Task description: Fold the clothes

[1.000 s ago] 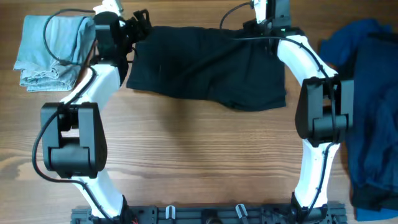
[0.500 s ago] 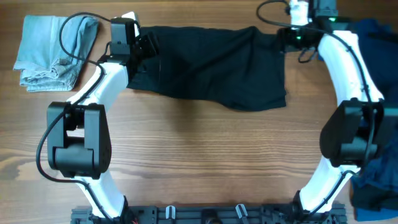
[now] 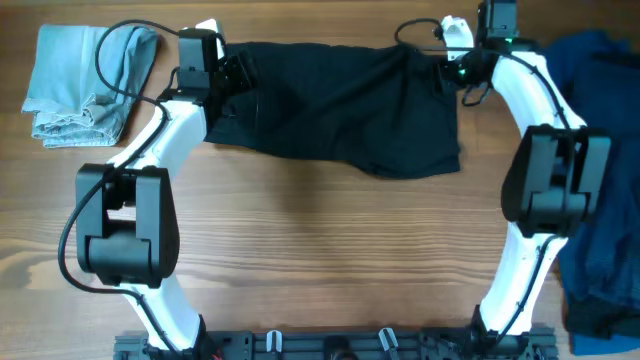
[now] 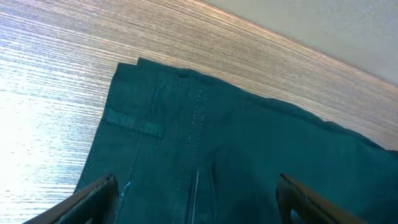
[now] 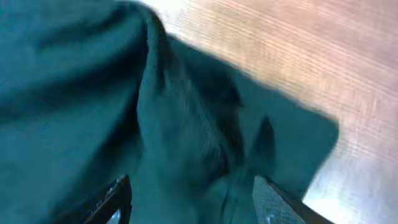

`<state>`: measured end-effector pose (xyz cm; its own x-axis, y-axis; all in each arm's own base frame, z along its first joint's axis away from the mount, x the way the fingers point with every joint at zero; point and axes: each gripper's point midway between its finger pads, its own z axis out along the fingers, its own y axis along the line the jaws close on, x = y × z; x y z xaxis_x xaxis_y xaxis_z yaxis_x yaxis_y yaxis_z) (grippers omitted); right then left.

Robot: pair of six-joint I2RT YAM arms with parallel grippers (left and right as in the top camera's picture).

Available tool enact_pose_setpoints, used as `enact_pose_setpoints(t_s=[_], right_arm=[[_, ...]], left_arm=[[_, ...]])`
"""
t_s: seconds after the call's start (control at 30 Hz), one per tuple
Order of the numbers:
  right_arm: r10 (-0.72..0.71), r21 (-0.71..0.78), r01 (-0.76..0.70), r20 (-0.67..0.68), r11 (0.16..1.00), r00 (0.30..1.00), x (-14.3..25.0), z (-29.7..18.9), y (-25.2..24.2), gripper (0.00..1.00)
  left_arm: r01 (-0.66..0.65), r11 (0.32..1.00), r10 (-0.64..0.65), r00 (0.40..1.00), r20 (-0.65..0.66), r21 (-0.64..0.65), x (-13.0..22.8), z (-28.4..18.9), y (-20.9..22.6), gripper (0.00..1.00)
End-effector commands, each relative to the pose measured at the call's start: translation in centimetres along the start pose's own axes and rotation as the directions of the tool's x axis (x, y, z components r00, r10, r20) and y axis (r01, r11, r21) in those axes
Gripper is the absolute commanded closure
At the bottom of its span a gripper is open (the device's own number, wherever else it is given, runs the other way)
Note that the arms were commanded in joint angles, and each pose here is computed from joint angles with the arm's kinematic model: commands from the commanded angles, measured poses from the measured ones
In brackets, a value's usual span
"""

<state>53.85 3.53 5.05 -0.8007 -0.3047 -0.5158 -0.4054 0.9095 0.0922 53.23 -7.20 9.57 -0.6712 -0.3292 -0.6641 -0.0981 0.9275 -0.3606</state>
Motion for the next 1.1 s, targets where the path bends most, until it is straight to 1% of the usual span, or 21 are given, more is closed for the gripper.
enact_pose_setpoints(t_s=[0.0,0.03,0.13,0.2,0.3,0.33,0.4,0.43,0.47,0.53,0.63,0.7,0.77,0.8,0.83,0.9,0.97,1.07], right_arm=[[-0.095,0.023,0.093,0.086,0.995,0.992,-2.0,1.0,-0.5,0.57],[-0.080,0.066,0.073,0.110,0.995,0.991,-2.8,1.0,-1.3,0.62],[-0.050,0.163,0.022,0.171,0.986,0.984,-4.4,0.7,-3.3,0.70],[-0.060,0.178,0.025,0.192,0.984,0.980,-4.7,1.6,-3.8,0.72],[-0.040,0.220,0.002,0.166,0.976,0.985,-3.3,4.2,-5.1,0.72],[-0.016,0.237,-0.026,0.172,0.971,0.985,-3.3,4.3,-5.6,0.68],[0.020,0.264,-0.079,0.219,0.961,0.976,-4.4,3.0,-6.5,0.60],[0.014,0.275,-0.087,0.260,0.957,0.966,-5.9,1.1,-6.7,0.52],[0.000,0.287,-0.090,0.298,0.954,0.955,-7.4,-1.1,-6.8,0.41],[0.002,0.299,-0.123,0.375,0.946,0.927,-10.0,-6.7,-6.4,0.36],[0.041,0.273,-0.163,0.404,0.948,0.914,-10.8,-13.1,-4.4,0.35],[0.069,0.201,-0.143,0.338,0.969,0.939,-9.1,-15.3,-1.6,0.38],[0.114,0.130,-0.149,0.240,0.980,0.964,-6.6,-15.5,0.4,0.40],[0.153,0.091,-0.167,0.145,0.982,0.978,-4.2,-15.1,1.5,0.41],[0.198,0.070,-0.201,0.046,0.977,0.979,-1.8,-14.7,2.3,0.46],[0.313,0.054,-0.309,-0.135,0.950,0.940,3.0,-13.5,3.7,0.54],[0.404,0.067,-0.402,-0.275,0.913,0.872,7.5,-12.1,4.9,0.57],[0.411,0.071,-0.413,-0.344,0.908,0.844,11.0,-9.9,5.5,0.57]], left_arm=[[-0.019,1.000,0.019,1.000,0.023,-0.005,-1.0,-0.4,0.0,0.19],[-0.019,1.000,0.019,1.000,0.023,-0.005,-1.0,-0.4,0.0,0.19],[-0.019,1.000,0.019,1.000,0.024,-0.009,-1.0,-0.4,0.1,0.18],[-0.018,0.999,0.020,0.999,0.038,-0.041,-1.3,-0.4,0.6,0.16],[-0.014,0.998,0.017,0.999,0.047,-0.064,-1.5,-0.5,1.2,0.16],[-0.016,0.998,0.019,0.999,0.047,-0.065,-1.5,-0.5,1.3,0.15],[-0.041,0.997,0.044,0.998,0.051,-0.063,-1.7,-0.6,1.2,0.15],[-0.044,0.997,0.048,0.997,0.057,-0.062,-1.9,-0.7,1.1,0.15],[-0.051,0.997,0.055,0.996,0.066,-0.059,-2.2,-1.0,0.9,0.14],[-0.052,0.997,0.056,0.995,0.080,-0.053,-2.8,-1.5,0.6,0.14],[-0.054,0.997,0.058,0.995,0.078,-0.052,-2.7,-1.6,0.4,0.14],[-0.052,0.997,0.054,0.998,0.045,-0.064,-1.9,-1.6,0.8,0.15],[-0.050,0.996,0.051,0.999,0.017,-0.074,-1.2,-1.6,1.1,0.15],[-0.049,0.996,0.049,0.999,-0.001,-0.080,-0.8,-1.6,1.3,0.15],[-0.049,0.995,0.047,0.999,-0.025,-0.090,-0.2,-1.6,1.5,0.14],[-0.048,0.993,0.041,0.997,-0.066,-0.105,0.8,-1.7,1.9,0.12],[-0.048,0.992,0.037,0.995,-0.096,-0.116,1.5,-1.8,2.2,0.12],[-0.042,0.992,0.030,0.995,-0.098,-0.117,1.6,-1.8,2.2,0.12]])
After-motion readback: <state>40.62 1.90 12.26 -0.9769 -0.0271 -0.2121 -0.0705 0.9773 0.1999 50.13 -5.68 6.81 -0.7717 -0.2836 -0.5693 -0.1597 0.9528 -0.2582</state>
